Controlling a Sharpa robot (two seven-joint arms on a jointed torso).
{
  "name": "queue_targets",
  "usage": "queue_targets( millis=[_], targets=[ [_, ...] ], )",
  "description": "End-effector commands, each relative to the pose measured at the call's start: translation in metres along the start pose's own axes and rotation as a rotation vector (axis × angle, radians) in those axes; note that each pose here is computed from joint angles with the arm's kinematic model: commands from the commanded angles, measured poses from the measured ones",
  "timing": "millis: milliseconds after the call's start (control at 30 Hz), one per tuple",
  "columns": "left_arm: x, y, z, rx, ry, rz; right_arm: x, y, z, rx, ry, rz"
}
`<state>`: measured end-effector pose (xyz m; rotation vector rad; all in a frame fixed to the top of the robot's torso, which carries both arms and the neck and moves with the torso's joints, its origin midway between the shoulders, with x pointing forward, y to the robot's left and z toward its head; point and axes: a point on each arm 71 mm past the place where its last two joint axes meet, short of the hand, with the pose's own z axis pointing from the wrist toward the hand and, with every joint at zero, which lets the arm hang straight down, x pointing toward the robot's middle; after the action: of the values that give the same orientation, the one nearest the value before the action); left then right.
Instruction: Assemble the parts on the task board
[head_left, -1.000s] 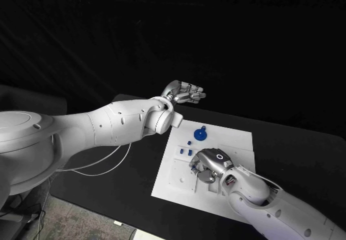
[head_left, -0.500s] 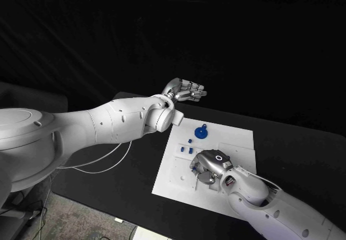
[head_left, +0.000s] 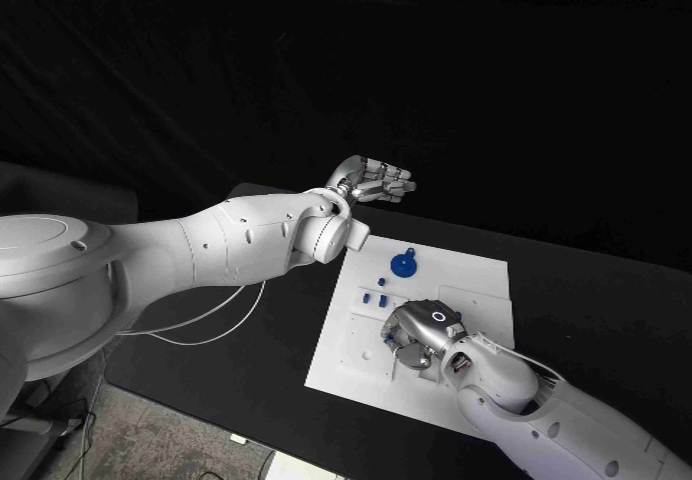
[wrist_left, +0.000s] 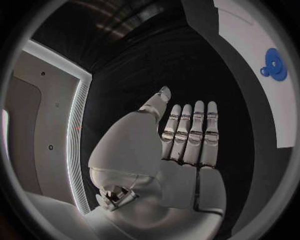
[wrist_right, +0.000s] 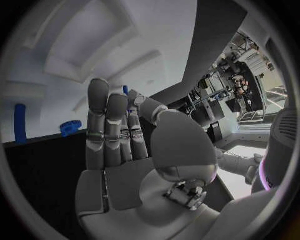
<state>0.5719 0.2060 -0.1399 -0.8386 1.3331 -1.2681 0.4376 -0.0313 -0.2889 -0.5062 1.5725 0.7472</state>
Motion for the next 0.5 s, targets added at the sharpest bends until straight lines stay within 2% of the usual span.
queue_targets(
  millis=[33, 500],
  targets=[
    [0.002, -0.0025, 0.0007, 0.013, 0.01, -0.005, 0.0022, 0.0012, 0.0, 0.003, 0.002, -0.035],
    [0.0031, -0.0024, 0.0012, 0.011, 0.013, -0.006, 0.0038, 0.0006, 0.0008, 0.035, 0.005, -0.088]
  ],
)
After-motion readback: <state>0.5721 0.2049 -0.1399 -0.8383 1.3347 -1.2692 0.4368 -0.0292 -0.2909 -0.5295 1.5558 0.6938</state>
